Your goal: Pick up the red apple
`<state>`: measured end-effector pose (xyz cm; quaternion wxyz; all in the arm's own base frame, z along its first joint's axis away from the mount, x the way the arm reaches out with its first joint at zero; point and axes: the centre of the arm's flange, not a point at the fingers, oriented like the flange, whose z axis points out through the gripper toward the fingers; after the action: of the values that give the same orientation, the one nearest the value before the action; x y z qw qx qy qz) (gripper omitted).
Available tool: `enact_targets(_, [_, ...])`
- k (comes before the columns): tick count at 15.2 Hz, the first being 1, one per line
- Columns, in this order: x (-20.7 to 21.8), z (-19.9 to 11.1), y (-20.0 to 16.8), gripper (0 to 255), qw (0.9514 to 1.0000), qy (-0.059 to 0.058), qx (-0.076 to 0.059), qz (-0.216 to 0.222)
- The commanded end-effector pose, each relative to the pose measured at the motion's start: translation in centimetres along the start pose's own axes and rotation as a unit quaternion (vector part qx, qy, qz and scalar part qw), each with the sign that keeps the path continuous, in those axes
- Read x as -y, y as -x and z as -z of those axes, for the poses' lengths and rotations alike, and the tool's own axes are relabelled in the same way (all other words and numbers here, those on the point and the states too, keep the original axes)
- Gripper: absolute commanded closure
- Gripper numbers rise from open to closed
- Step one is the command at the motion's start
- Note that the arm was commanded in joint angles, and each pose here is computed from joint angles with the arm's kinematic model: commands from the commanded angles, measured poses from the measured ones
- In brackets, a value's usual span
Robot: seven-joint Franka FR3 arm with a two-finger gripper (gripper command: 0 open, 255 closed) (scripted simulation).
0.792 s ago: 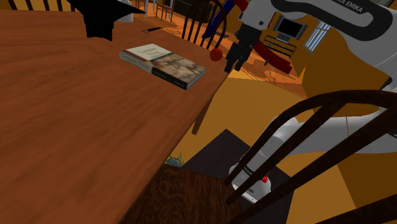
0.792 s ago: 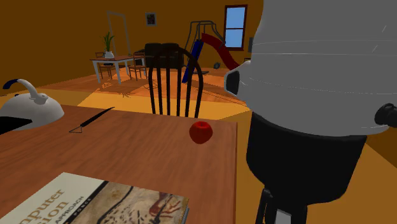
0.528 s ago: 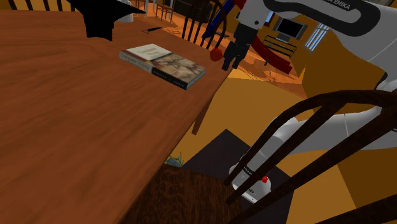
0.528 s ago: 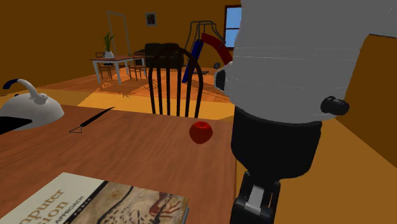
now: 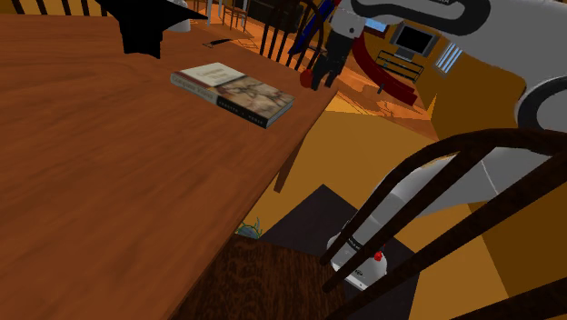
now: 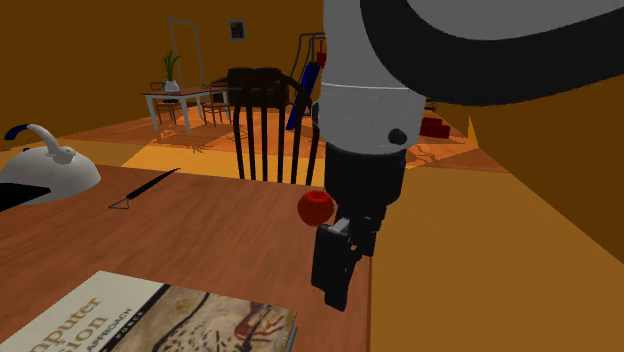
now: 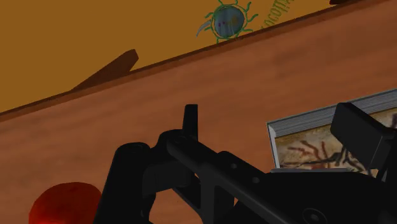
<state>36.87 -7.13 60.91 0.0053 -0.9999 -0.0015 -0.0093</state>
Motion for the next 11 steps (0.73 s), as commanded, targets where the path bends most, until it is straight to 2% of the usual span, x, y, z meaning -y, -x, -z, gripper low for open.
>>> enact_targets(1, [-1.6,-0.3,-1.7,0,1.0,0.008,-0.004,0.0])
enact_targets(11, [-10.2,-0.6,-10.1,0,0.9988,0.043,-0.021,-0.001])
